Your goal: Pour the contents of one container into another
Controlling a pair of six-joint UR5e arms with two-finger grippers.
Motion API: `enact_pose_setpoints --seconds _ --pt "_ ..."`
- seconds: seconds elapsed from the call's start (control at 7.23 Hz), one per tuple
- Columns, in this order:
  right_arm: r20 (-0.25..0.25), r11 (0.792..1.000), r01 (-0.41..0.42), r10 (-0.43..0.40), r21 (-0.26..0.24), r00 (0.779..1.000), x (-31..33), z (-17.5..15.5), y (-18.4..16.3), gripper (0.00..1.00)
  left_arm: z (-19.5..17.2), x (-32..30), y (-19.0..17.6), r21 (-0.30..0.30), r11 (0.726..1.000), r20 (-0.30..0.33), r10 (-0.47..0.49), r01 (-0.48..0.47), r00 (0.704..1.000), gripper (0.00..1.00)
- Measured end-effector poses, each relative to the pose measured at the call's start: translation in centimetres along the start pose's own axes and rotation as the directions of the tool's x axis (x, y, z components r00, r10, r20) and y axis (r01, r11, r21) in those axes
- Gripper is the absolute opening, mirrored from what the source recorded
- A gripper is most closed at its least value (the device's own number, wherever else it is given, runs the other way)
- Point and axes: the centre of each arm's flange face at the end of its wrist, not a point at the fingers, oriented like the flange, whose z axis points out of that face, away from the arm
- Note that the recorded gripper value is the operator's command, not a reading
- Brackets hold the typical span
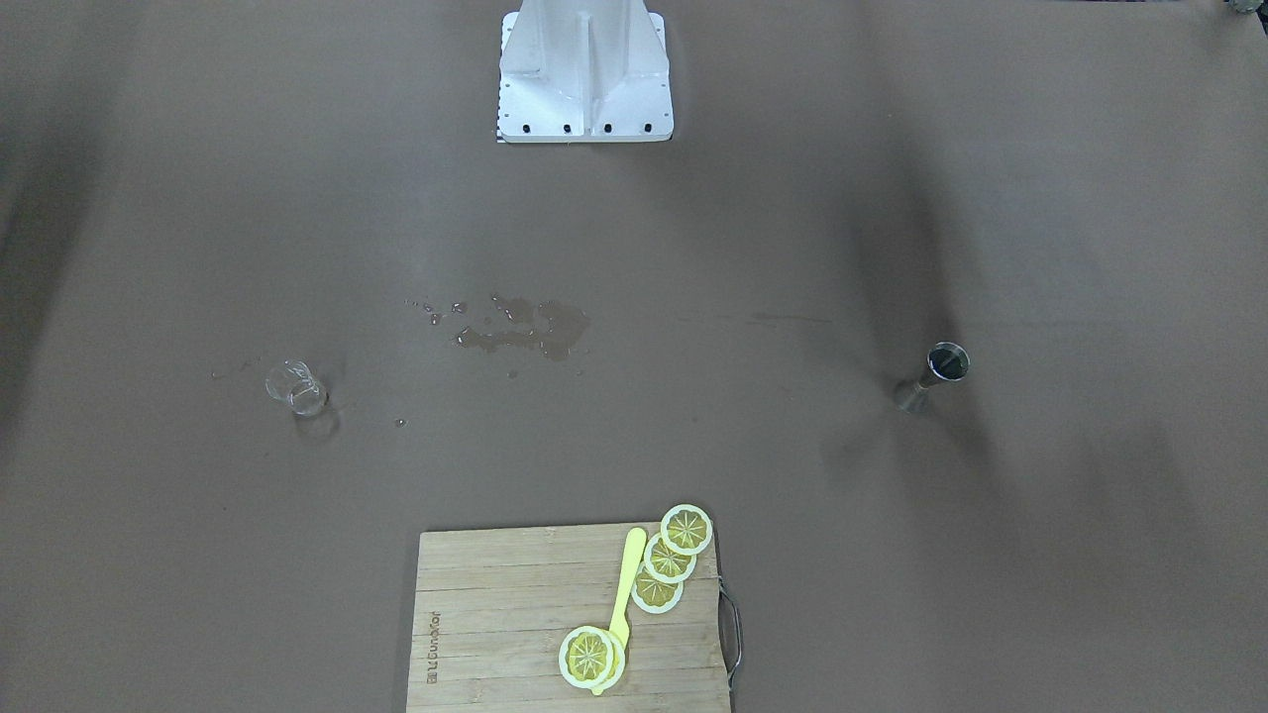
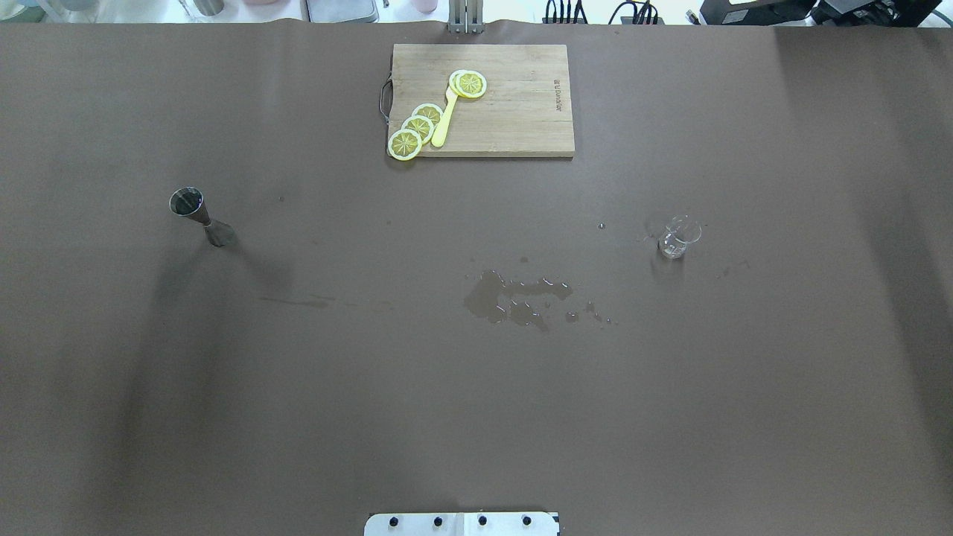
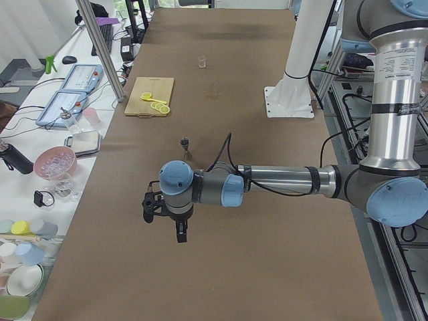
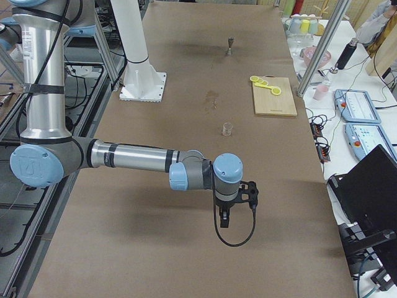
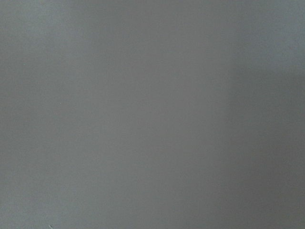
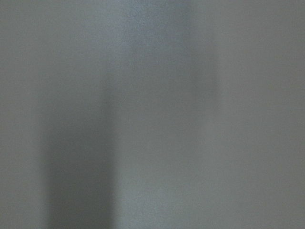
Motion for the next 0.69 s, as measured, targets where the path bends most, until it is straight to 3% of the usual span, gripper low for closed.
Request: enact_pose_setpoints --seconds 0.69 --pt "-0.005 1.0 0.004 -0.004 -0.001 1.0 0.03 0.03 0.06 1.0 -0.26 0.29 -0.01 0.004 1.0 -0.001 0.004 -0.004 1.0 0.99"
